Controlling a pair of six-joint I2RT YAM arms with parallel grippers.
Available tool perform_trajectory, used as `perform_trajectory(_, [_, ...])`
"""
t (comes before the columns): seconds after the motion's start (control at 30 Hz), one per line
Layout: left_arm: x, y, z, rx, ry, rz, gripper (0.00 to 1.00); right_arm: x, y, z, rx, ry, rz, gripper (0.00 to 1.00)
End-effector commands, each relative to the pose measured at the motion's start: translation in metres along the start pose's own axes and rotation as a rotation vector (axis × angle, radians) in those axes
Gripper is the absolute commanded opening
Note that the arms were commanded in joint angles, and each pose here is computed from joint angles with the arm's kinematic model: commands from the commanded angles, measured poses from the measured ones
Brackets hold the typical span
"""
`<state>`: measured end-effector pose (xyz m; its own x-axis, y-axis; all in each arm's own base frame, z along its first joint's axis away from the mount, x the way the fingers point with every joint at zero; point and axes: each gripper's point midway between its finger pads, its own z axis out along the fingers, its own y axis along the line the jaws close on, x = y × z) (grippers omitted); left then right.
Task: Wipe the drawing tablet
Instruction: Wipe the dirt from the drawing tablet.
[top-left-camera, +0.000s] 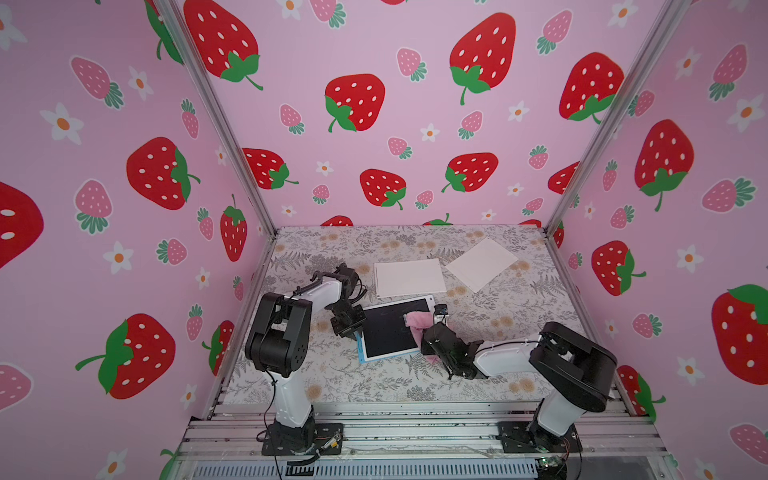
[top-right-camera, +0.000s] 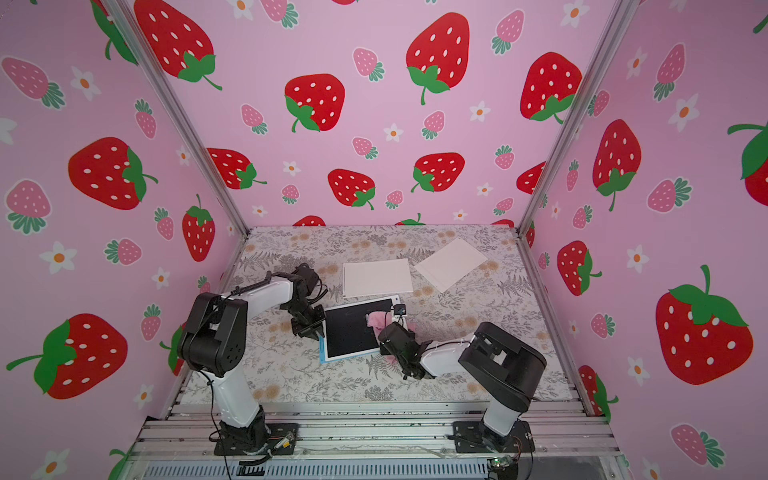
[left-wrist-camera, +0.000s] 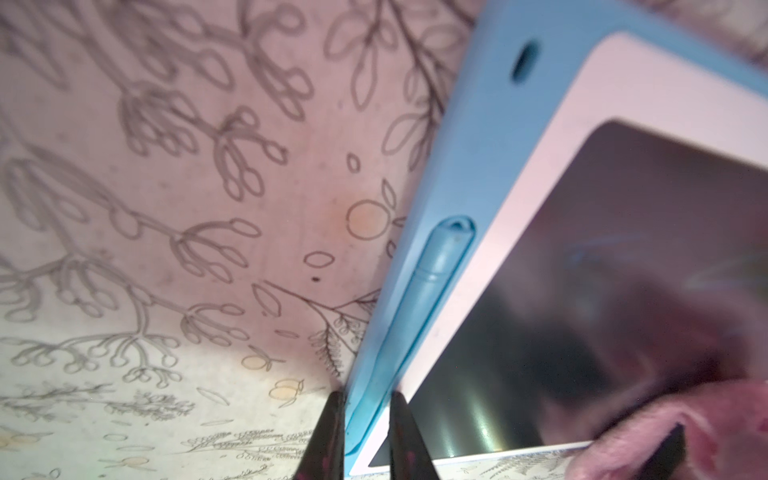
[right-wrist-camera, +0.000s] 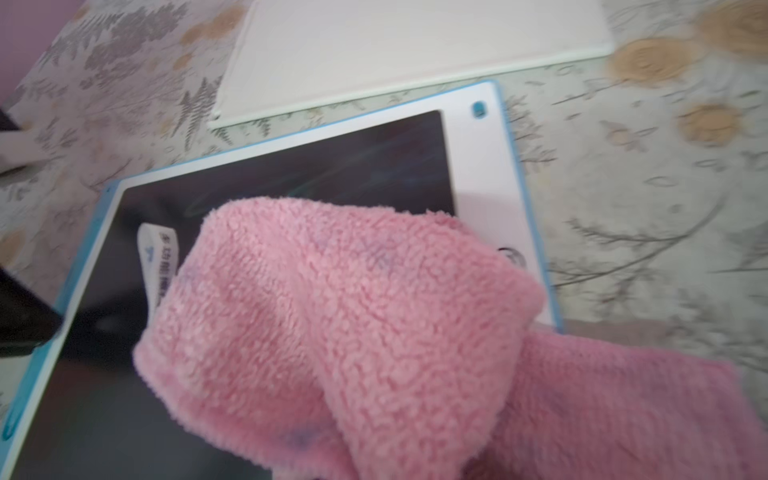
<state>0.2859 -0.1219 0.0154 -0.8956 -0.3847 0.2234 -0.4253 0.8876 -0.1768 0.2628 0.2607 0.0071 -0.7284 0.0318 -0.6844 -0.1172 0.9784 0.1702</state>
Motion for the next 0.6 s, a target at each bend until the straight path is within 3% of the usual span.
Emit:
perform_trajectory(0.0, [-0.006,0.017,0.041,-0.094,0.006,-0.005,0.18,0.079,-0.098,-0.006,0.248,0.293,0.001,0.0])
perform_trajectory(0.1, [-0.005,0.016,0.042,-0.093,0.005,-0.006,0.18,0.073,-0.134,-0.017,0.303,0.279,0.072,0.0])
perform_trajectory(0.17, [-0.005,0.015,0.043,-0.088,0.004,-0.007,0.18,0.067,-0.122,-0.018,0.257,0.271,0.039,0.0])
perform_trajectory(0.37, [-0.003,0.008,0.049,-0.058,0.015,0.013,0.18,0.078,0.028,0.005,-0.078,0.282,-0.225,0.0])
perform_trajectory(0.43, [-0.003,0.007,0.049,-0.054,0.013,0.023,0.18,0.08,0.054,0.017,-0.124,0.298,-0.244,0.0])
perform_trajectory(0.5, [-0.002,0.008,0.048,-0.056,0.014,0.028,0.18,0.068,0.046,0.028,-0.094,0.289,-0.207,0.0])
perform_trajectory(0.57, [-0.002,0.009,0.047,-0.065,0.012,0.033,0.18,0.052,0.006,0.037,-0.013,0.288,-0.08,0.0])
